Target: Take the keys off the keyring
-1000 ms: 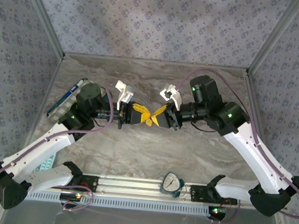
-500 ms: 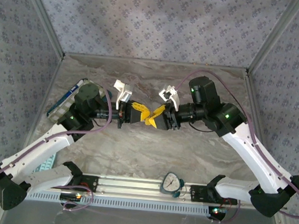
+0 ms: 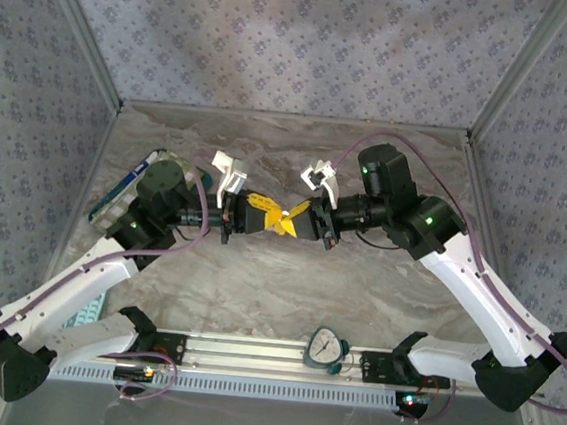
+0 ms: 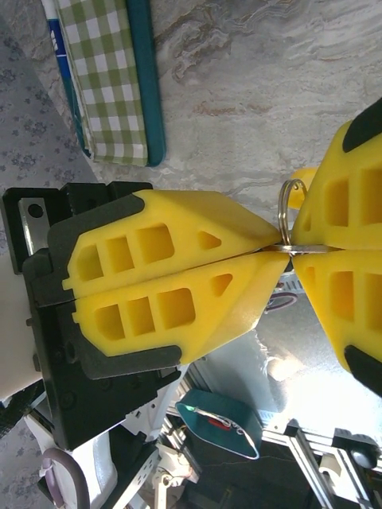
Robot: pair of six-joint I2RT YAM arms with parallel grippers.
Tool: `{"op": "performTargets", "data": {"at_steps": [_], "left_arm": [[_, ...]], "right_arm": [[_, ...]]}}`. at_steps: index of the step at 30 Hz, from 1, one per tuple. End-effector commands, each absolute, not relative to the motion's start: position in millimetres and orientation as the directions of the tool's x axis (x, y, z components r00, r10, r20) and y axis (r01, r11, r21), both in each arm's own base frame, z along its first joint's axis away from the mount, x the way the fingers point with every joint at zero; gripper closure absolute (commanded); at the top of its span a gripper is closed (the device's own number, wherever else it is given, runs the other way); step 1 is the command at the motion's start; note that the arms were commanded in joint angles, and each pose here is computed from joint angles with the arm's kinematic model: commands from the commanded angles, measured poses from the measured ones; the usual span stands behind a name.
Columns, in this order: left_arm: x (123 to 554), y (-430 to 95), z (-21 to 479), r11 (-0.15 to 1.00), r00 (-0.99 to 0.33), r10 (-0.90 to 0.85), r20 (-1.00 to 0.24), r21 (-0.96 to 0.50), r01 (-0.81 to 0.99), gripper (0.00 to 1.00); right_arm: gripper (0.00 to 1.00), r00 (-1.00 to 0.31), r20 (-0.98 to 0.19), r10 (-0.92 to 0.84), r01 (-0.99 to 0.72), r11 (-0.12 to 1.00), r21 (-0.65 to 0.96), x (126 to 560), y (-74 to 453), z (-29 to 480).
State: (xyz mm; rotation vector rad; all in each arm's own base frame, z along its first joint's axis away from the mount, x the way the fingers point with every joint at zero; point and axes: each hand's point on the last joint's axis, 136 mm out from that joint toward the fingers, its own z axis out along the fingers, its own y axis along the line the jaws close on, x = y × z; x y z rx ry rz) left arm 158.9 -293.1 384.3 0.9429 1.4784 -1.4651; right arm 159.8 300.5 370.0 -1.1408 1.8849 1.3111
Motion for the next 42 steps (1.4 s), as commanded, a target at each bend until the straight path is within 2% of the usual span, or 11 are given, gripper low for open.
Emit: {"op": "performTargets", "data": {"at_steps": [1, 5, 7, 10, 15, 18, 28, 42], "left_arm": [[160, -286, 392, 0.053, -0.342, -0.083, -0.936, -0.347, 0.936, 1.0], [165, -281, 391, 0.092, -0.344, -0.088, -0.935, -0.351, 0.932, 0.99], [167, -278, 388, 0.12, -0.338, -0.088, -0.937, -0.347, 0.93, 0.79], [168, -274, 380, 0.153, -0.341, -0.092, -0.936, -0.352, 0.924, 0.68], [167, -273, 362, 0.184, -0.359, -0.071, -0.931, -0.366, 0.912, 0.66], [165, -277, 347, 0.23, -0.333, -0.045, -0.942, -0.334, 0.914, 0.6], [161, -274, 332, 0.306, -0.137, -0.042, -0.99, -0.143, 0.941, 0.58], [148, -286, 339, 0.244, -0.053, -0.037, -0.998, -0.06, 0.968, 0.56]], "right_arm": [[1.0, -0.474, -0.82, -0.32, -0.88, 0.151, 0.45, 156, 294, 373], [1.0, -0.484, -0.805, -0.343, -0.875, 0.21, 0.436, 160, 287, 368], [1.0, -0.511, -0.772, -0.378, -0.858, 0.28, 0.431, 167, 282, 358], [1.0, -0.578, -0.683, -0.446, -0.815, 0.35, 0.461, 171, 278, 340], [1.0, -0.62, -0.627, -0.471, -0.785, 0.384, 0.487, 175, 281, 328], [1.0, -0.644, -0.595, -0.48, -0.765, 0.41, 0.497, 180, 282, 325], [1.0, -0.636, -0.595, -0.491, -0.77, 0.366, 0.522, 177, 293, 337], [1.0, -0.621, -0.609, -0.494, -0.782, 0.343, 0.52, 173, 296, 338]]}}
